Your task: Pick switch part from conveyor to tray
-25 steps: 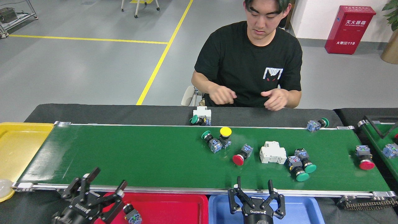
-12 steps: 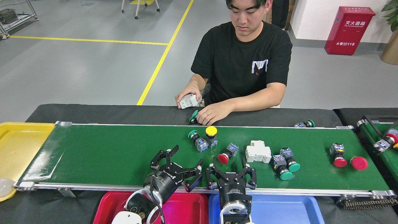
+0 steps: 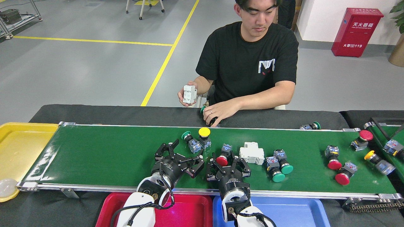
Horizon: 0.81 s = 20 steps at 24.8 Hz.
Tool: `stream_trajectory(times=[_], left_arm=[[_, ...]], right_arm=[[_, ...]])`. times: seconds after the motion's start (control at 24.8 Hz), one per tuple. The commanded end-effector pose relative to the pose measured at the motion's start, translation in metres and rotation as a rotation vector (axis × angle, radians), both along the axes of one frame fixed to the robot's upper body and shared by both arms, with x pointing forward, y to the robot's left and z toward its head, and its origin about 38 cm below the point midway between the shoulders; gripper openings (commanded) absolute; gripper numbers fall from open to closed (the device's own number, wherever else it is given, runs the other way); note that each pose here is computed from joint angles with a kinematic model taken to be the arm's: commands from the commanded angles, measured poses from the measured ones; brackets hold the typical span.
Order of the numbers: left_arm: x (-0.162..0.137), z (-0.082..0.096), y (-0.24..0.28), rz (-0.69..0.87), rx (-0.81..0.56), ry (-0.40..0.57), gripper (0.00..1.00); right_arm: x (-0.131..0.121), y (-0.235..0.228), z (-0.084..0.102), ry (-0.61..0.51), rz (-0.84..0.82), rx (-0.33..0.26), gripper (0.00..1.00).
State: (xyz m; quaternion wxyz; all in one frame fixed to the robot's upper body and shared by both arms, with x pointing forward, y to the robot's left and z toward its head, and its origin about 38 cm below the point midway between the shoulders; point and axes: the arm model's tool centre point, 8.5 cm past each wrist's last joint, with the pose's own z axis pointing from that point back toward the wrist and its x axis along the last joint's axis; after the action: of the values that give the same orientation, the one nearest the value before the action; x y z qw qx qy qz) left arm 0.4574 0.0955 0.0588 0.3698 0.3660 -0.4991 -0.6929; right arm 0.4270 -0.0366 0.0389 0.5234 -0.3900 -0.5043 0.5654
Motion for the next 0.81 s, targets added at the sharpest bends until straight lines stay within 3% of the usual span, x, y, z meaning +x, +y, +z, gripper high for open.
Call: stream_trajectory(times=[0.0,0.28,0.4,0.57,0.61,0.65,0.69,0.73,0.77], left_arm=[[0.008,0.010,0.001,0.012,-0.008,-0.027,1.00],[0.021,0.000,0.019,0.106,0.017,-0.021,0.99],[0.029,-0.002,0.032,0.171,0.014,-0.015,0.96],[0.038,-0.002,0.043,0.215,0.000,-0.019,0.78],[0.039,-0.003,0.044,0.214,-0.002,-0.026,0.72],[0.039,-0.003,0.044,0.212,-0.007,-0.039,0.67],[0.039,-0.004,0.044,0.211,-0.010,-0.047,0.62],[0.039,-0.004,0.044,0.211,-0.012,-0.051,0.61],[0.039,-0.005,0.044,0.210,-0.013,-0.053,0.59]], right_arm=[[0.004,0.007,0.016,-0.035,0.017,0.026,0.01],[-0.033,-0.008,0.039,-0.142,0.108,0.096,0.01],[-0.072,-0.024,0.043,-0.184,0.244,0.118,0.01],[-0.131,-0.018,0.039,-0.177,0.457,0.177,0.07],[-0.140,-0.015,0.035,-0.169,0.489,0.178,0.15],[-0.146,-0.010,0.033,-0.167,0.509,0.164,0.45],[-0.149,-0.001,0.032,-0.172,0.524,0.150,0.89],[-0.153,0.008,0.030,-0.167,0.541,0.146,0.98],[-0.157,0.014,0.028,-0.161,0.558,0.143,0.98]])
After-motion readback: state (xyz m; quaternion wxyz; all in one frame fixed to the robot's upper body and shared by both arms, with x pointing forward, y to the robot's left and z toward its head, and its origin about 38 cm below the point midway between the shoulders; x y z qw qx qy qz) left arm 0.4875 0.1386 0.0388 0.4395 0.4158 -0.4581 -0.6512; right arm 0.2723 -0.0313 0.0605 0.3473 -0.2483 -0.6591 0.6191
